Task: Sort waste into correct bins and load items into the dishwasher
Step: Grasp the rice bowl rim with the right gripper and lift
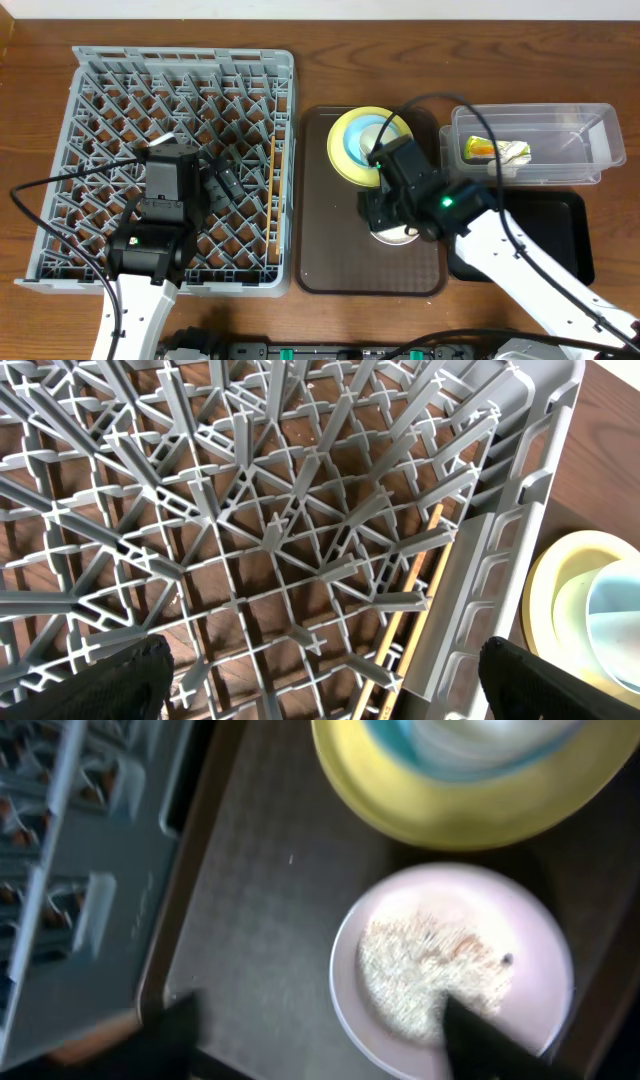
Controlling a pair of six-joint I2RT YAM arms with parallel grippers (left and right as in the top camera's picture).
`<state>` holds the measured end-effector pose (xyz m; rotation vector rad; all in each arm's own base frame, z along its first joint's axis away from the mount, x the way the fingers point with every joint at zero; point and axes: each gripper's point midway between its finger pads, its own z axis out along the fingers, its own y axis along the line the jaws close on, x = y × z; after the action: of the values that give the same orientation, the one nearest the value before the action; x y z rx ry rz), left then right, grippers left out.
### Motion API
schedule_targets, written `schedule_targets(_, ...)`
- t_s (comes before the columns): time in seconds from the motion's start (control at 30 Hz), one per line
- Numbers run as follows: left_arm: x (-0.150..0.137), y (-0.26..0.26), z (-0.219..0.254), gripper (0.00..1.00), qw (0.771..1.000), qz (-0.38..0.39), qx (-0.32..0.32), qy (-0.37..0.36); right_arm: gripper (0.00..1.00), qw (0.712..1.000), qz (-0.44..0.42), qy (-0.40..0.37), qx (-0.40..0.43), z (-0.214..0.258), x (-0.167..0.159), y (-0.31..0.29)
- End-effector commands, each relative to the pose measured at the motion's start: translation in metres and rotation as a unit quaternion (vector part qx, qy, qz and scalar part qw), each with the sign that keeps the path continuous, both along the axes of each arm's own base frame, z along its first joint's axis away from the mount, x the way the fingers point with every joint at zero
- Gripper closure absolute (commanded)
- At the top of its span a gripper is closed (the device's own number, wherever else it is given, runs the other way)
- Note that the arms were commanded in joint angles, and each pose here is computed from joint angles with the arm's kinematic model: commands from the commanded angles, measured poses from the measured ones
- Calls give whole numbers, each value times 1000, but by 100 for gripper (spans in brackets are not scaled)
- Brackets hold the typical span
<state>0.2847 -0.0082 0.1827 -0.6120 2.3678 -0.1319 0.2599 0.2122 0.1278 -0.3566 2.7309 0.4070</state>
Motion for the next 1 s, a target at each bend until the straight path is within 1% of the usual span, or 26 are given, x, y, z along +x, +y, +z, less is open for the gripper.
schedule_targets(0.0,0,2,-2,1,1000,6,-1,2,60,998,-11,34,-52,-40,-17,-10)
schedule_targets(0.07,0,2,-2,1,1000,6,0,2,60,997,-13,38,-59,-52,-19,-10)
schedule_targets(0.2,0,2,-2,1,1000,6,-1,2,61,998,1,34,-52,-60,-21,2)
schedule_targets(0.3,0,2,-2,1,1000,6,-1,2,65,998,16,25,-55,-66,-21,12)
schedule_targets(0.5,0,2,-2,1,1000,6,-1,2,69,995,19,20,-93,-81,-20,10)
schedule_targets(0.67,0,2,-2,1,1000,6,-1,2,71,993,20,34,-111,-97,-21,9)
schedule_targets(0.8,0,2,-2,1,1000,6,-1,2,76,991,21,46,-123,-108,-23,7)
schedule_targets(0.83,0,2,-2,1,1000,6,-1,2,79,990,21,51,-127,-112,-24,6)
schedule_targets(0.93,0,2,-2,1,1000,6,-1,2,96,990,22,54,-131,-115,-25,5)
schedule_targets(0.97,0,2,-2,1,1000,6,-1,2,99,990,22,54,-130,-114,-25,6)
